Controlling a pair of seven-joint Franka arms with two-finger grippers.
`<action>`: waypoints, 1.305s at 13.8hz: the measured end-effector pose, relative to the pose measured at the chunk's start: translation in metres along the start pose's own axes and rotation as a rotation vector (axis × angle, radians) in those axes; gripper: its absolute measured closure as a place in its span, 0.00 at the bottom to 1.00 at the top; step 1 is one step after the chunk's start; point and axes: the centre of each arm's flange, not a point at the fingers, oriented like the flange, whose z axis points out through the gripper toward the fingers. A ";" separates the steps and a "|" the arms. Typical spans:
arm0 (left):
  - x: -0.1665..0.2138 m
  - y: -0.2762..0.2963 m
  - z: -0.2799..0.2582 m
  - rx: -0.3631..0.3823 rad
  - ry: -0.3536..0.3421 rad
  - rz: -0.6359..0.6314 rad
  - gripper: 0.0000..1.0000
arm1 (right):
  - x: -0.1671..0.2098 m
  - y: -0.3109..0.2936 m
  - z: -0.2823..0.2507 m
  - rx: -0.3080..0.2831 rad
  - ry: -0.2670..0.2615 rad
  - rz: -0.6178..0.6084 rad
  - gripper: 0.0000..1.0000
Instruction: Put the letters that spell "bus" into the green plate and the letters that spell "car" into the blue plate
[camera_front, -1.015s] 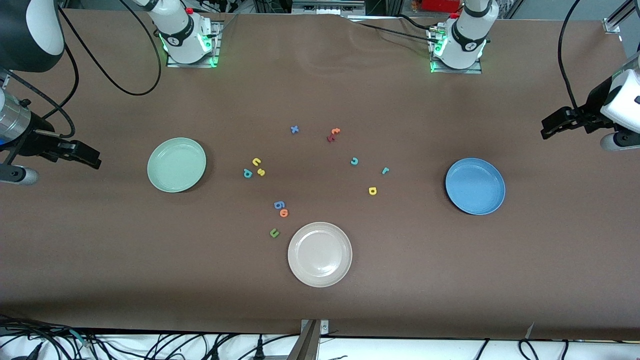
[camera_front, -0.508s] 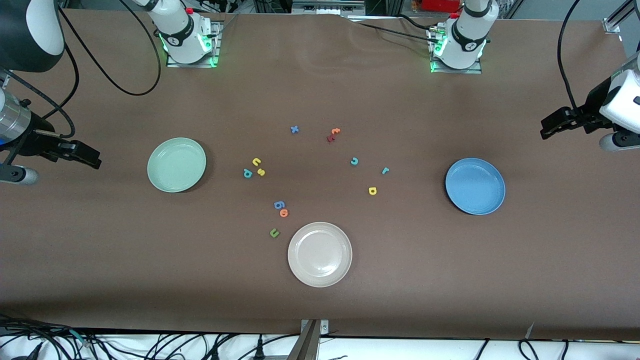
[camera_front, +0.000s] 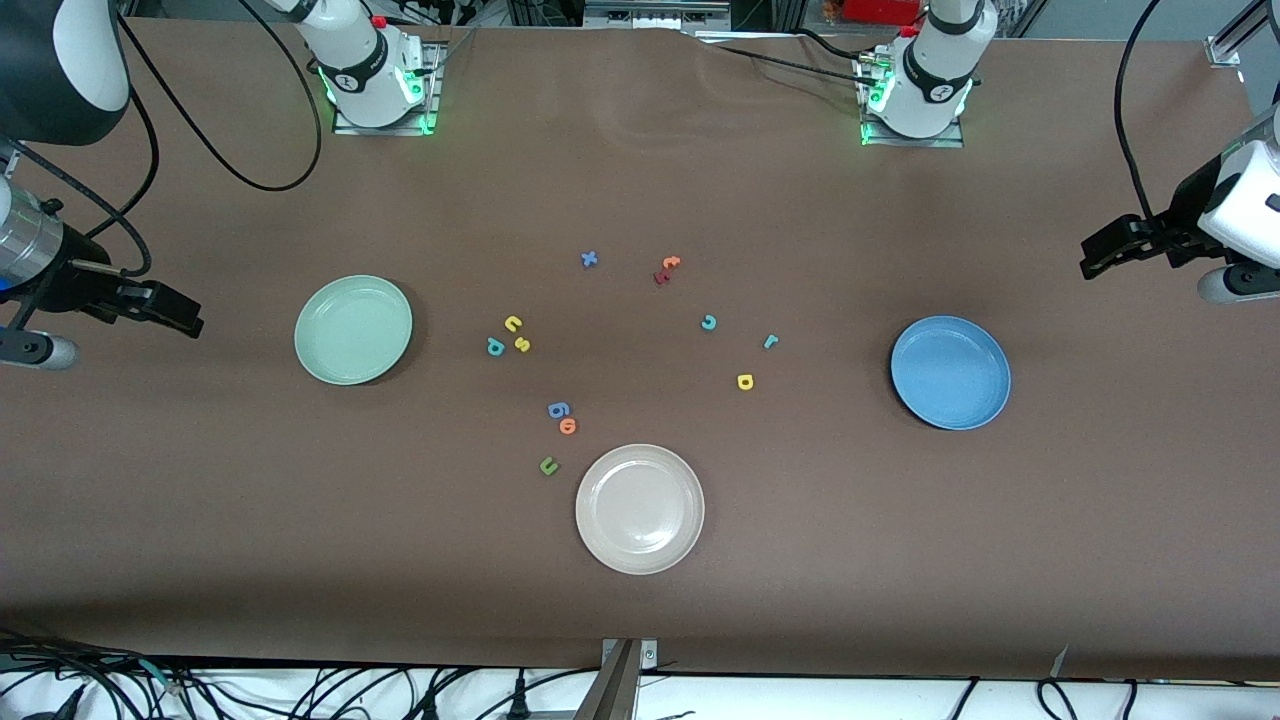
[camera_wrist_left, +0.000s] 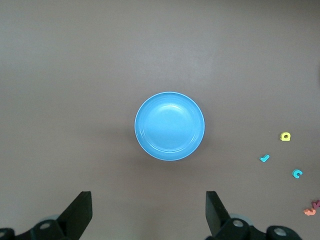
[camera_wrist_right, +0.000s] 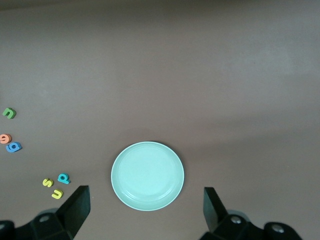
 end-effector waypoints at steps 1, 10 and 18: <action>0.000 0.000 0.000 0.000 0.000 0.000 0.00 | 0.000 0.000 0.000 0.000 0.000 0.000 0.00; 0.000 0.000 0.000 0.000 0.000 0.001 0.00 | 0.000 0.000 0.000 0.000 -0.003 0.000 0.00; 0.000 0.000 0.000 0.000 0.000 0.001 0.00 | -0.002 0.000 0.004 -0.003 -0.017 0.000 0.00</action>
